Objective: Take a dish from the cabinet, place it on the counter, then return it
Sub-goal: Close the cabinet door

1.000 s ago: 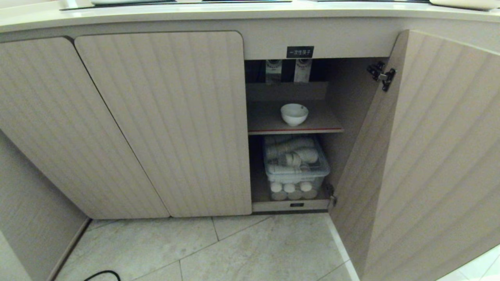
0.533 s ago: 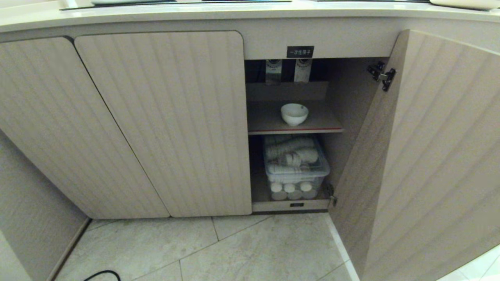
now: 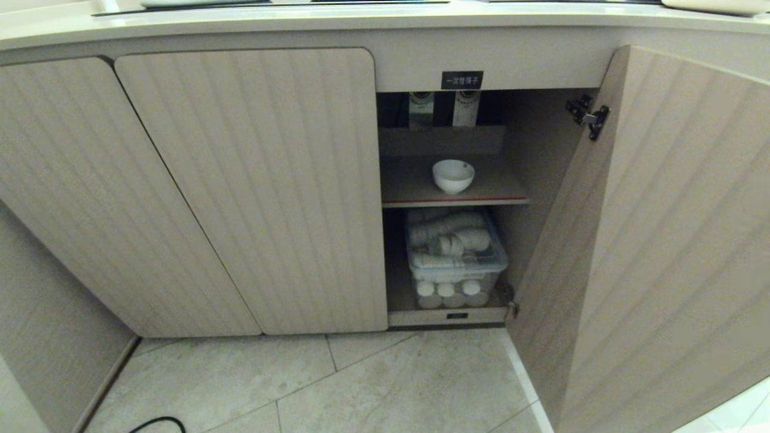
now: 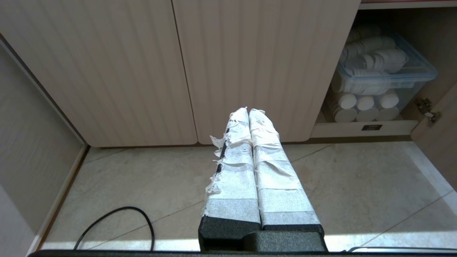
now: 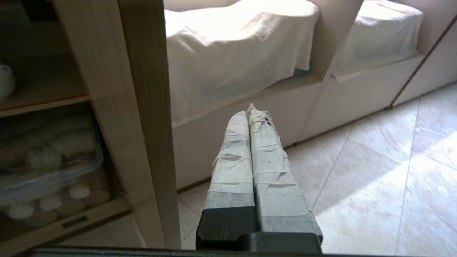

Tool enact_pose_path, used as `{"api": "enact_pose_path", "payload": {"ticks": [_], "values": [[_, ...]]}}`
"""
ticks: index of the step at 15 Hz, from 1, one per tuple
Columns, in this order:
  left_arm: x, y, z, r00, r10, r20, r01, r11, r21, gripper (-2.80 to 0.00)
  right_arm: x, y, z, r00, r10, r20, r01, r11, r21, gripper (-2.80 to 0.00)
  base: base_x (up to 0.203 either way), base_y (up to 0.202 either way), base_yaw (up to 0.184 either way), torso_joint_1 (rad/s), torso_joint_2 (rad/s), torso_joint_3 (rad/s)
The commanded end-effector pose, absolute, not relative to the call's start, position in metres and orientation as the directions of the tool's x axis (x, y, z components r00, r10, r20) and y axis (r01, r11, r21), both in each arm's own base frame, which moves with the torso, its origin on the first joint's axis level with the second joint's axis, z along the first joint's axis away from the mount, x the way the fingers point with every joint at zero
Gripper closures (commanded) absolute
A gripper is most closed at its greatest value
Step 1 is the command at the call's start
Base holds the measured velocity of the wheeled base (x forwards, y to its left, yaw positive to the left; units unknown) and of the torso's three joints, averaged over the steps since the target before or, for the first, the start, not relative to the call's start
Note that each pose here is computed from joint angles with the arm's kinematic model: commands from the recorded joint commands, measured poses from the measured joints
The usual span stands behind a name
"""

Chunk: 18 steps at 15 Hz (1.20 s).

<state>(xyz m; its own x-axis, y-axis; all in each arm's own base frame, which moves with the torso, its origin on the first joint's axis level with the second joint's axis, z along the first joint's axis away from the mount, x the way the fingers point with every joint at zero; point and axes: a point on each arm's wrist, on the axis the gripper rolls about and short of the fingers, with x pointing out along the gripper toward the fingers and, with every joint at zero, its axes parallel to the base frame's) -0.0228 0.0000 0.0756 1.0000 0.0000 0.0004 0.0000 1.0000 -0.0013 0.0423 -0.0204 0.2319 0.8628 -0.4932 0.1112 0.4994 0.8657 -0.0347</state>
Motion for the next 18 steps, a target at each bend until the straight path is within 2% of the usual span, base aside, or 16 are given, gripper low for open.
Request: {"api": "enact_pose_path", "payload": {"ticks": [1,12,18], "values": [[-0.023,0.0,0.075,1.0,0.0,0.0,0.0,1.0,-0.002,0.0,0.048,-0.022,0.233,0.864,-0.49,0.112,0.497,0.867,-0.036,0.0,0.0,0.0,0.0,0.0,0.0,0.0],[-0.023,0.0,0.076,1.0,0.0,0.001,0.0,1.0,-0.002,0.0,0.068,-0.031,0.226,0.869,-0.487,0.082,0.491,0.871,-0.032,0.0,0.0,0.0,0.0,0.0,0.0,0.0],[-0.023,0.0,0.076,1.0,0.0,0.001,0.0,1.0,-0.002,0.0,0.066,-0.026,0.216,0.937,-0.325,0.131,0.334,0.941,-0.049,0.0,0.0,0.0,0.0,0.0,0.0,0.0]]}}
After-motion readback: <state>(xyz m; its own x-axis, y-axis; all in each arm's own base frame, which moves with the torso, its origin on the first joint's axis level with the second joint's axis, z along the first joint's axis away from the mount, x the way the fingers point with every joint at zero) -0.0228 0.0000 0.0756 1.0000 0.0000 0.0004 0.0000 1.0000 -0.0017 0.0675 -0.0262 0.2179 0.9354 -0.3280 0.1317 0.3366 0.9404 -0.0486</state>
